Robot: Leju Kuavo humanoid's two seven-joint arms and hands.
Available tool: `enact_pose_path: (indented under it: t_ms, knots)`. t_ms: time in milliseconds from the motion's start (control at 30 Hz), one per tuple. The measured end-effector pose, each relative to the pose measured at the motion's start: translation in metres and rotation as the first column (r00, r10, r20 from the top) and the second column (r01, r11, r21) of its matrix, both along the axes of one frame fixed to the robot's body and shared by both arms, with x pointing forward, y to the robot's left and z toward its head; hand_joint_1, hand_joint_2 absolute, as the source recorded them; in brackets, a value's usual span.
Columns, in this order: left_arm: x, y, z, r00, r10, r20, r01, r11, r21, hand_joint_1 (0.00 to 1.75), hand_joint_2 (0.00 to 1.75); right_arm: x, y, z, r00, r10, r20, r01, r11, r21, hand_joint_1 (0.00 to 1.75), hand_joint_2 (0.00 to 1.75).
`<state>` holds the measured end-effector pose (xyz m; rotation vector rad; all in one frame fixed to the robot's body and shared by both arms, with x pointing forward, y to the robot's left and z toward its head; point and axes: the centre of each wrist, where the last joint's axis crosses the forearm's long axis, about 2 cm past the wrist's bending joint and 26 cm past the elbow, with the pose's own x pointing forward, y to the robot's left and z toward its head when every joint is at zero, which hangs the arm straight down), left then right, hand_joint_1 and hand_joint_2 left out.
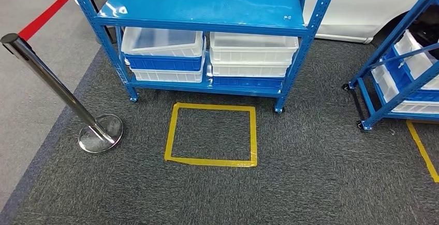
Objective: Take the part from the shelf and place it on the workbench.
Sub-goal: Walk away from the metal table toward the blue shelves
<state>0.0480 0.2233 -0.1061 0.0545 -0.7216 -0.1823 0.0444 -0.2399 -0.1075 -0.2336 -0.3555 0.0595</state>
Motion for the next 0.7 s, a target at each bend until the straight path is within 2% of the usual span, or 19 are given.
enact_pose_path:
  t_ms: [433, 700]
  knots:
    - [-0.0019, -0.0001, -0.0002, 1.000, -0.001, -0.004, 0.001, 1.000, -0.004, 0.00, 0.00, -0.0052, -0.0007, -0.0007, 1.000, 0.001, -0.009, -0.001, 1.000, -0.001, 0.00, 0.00]
    - [0.0034, 0.0011, 0.0003, 1.000, -0.001, 0.007, 0.001, 1.000, 0.003, 0.00, 0.00, -0.0023, -0.0012, -0.0004, 1.000, 0.003, -0.006, -0.003, 1.000, -0.002, 0.00, 0.00]
